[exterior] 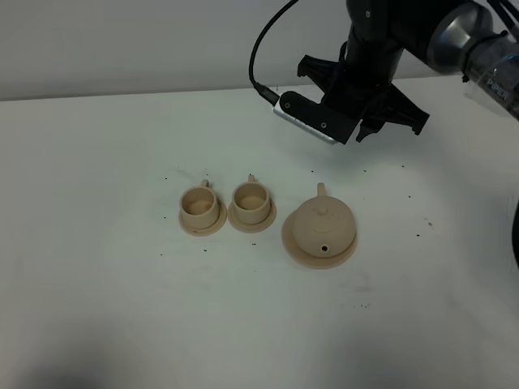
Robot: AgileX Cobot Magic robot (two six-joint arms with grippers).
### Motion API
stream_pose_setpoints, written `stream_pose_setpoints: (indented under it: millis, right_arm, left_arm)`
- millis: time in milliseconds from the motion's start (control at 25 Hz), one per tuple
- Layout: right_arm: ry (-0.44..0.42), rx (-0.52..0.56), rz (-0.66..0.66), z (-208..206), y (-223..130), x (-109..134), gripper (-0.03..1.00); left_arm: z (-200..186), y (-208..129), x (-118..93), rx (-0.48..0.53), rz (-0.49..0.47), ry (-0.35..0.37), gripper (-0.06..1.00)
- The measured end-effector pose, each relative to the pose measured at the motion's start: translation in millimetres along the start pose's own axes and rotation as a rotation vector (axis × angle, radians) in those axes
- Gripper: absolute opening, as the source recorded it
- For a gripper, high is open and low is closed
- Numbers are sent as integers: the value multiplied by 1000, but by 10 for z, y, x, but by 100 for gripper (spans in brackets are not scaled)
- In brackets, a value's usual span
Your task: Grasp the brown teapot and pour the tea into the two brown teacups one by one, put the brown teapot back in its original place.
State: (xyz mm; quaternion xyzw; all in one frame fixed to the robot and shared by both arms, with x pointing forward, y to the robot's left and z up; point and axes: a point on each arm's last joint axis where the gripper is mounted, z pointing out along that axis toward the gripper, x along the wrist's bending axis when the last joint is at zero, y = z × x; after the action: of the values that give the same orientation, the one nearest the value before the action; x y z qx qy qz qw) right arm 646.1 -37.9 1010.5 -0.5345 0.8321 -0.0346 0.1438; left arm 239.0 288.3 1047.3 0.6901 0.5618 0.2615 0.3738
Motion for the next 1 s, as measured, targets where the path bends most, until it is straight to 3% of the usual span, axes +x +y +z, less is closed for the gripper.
stream_pose_setpoints:
  millis: [400,1000]
  right_arm:
    - [90,-49,-42,266,210,57,34]
    - [58,-98,-68,247,440,-75,31]
  left_arm:
    - [0,0,0,0,0,0,12]
    - [0,0,0,0,0,0,12]
